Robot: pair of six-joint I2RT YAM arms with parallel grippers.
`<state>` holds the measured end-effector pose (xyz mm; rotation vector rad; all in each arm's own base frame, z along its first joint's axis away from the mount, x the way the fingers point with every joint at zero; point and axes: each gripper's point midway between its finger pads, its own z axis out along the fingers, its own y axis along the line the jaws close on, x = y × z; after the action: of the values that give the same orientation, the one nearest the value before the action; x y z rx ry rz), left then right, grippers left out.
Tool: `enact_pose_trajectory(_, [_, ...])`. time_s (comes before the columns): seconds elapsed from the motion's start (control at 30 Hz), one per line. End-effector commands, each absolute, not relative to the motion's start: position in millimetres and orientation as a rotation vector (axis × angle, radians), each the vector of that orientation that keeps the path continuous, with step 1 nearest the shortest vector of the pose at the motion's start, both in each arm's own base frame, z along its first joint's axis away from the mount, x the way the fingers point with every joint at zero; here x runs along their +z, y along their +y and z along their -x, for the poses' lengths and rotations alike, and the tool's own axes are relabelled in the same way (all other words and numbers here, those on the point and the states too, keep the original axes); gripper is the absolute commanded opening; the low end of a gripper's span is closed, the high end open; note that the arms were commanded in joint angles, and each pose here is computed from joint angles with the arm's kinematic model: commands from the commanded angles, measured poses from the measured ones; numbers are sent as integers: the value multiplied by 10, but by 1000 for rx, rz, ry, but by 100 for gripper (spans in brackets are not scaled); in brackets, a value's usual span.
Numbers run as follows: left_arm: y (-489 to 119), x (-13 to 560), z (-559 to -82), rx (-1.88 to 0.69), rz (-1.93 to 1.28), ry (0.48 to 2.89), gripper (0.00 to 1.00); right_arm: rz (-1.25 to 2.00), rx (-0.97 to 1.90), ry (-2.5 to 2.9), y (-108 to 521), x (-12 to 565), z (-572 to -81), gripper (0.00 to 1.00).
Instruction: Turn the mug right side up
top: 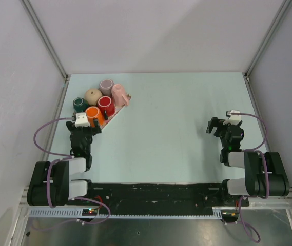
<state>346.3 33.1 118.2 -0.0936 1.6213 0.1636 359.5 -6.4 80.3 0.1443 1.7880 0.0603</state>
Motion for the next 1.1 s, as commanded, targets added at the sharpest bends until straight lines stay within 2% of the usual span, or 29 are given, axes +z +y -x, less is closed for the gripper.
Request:
enact_pose_trajectory(0.0, [390, 1381, -3508, 174, 128, 1547, 98, -147, 36, 1691, -121, 1149, -3708, 100])
enact_pose_trajectory(0.17, [392, 1387, -3512, 175, 128, 1546, 98, -164, 34, 1719, -134, 1412, -3720, 100])
enact_pose_trajectory(0.33, [249, 1644, -3482, 128, 36, 1541, 98, -94, 196, 1645, 137, 1903, -3673, 100])
enact_pose_trajectory(0.5, [-571, 2270, -3266, -46, -637, 1456, 98, 12, 411, 1609, 553, 2273, -3627, 100])
enact_pose_trajectory(0.63, [-769, 1965, -2871, -121, -1215, 1623, 97, 120, 522, 1614, 894, 2427, -3565, 100])
enact_pose_trajectory(0.73, [-578, 1827, -2864, 8, -1565, 1651, 90, 166, 578, 1617, 1068, 2473, -3477, 100])
enact_pose_trajectory(0.9, [-206, 1489, -2986, 349, -2318, 1348, 82, 254, 593, 1620, 1277, 2481, -3334, 100])
enact_pose_trajectory(0.97, [-211, 1387, -3006, 380, -2478, 1217, 81, 265, 595, 1632, 1320, 2454, -3302, 100])
enact_pose_trajectory(1.07, [-330, 1279, -3066, 334, -2554, 1138, 81, 269, 603, 1661, 1371, 2381, -3276, 100])
